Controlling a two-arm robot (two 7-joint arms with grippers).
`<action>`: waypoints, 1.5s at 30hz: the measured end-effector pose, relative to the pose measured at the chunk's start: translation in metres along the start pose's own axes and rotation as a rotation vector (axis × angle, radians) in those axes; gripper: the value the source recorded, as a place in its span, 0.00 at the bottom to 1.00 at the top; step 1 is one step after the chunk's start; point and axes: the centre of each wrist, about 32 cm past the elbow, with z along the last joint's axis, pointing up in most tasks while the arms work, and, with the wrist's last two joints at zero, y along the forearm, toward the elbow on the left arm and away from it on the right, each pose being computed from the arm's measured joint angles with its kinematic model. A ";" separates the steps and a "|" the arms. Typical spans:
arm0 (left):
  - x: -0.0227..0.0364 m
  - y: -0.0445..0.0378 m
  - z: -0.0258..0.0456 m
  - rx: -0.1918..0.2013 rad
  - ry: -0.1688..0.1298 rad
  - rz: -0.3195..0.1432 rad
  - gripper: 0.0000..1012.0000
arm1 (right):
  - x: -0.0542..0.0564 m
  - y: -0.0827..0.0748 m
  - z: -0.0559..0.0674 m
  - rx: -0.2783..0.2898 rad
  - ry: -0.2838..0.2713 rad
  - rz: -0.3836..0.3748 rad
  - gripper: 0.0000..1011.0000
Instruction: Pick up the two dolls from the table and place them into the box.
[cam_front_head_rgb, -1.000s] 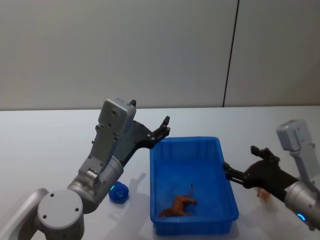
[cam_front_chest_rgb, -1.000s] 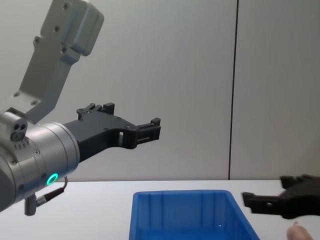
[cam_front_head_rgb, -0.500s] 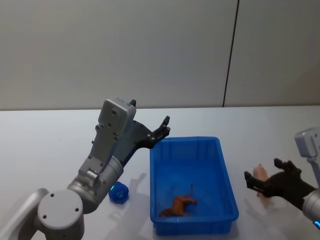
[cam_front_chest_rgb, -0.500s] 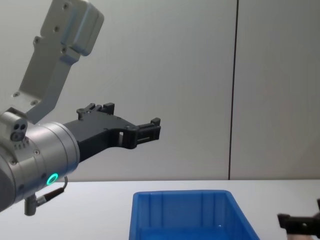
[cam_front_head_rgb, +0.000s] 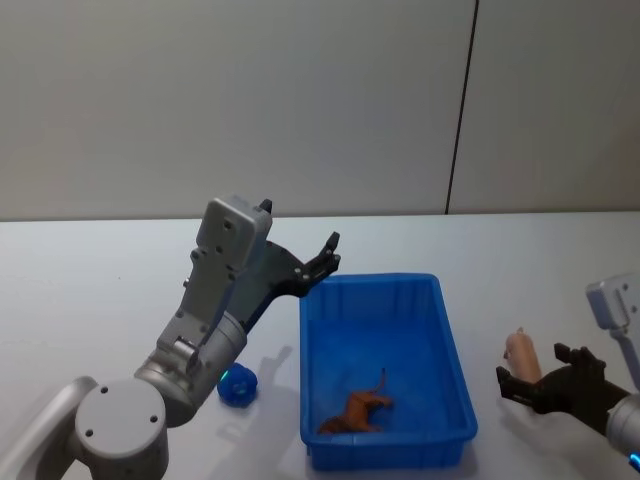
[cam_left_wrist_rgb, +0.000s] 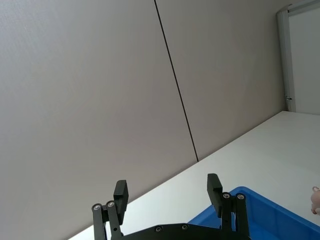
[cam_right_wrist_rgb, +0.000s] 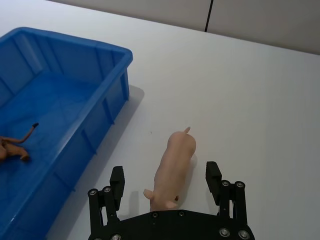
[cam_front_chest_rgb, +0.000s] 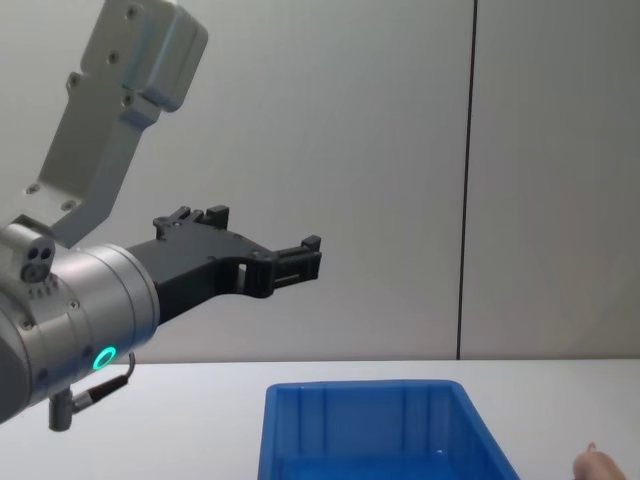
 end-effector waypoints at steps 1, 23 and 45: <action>0.0000 0.0000 0.0000 0.000 0.000 0.000 0.99 | 0.000 0.001 -0.001 -0.004 0.001 0.001 0.99; 0.0000 0.0000 0.0000 0.000 0.000 0.000 0.99 | 0.000 0.018 -0.007 -0.051 0.012 0.005 0.58; 0.0000 0.0000 0.0000 0.000 0.000 0.000 0.99 | -0.004 0.014 0.023 0.122 -0.069 -0.013 0.36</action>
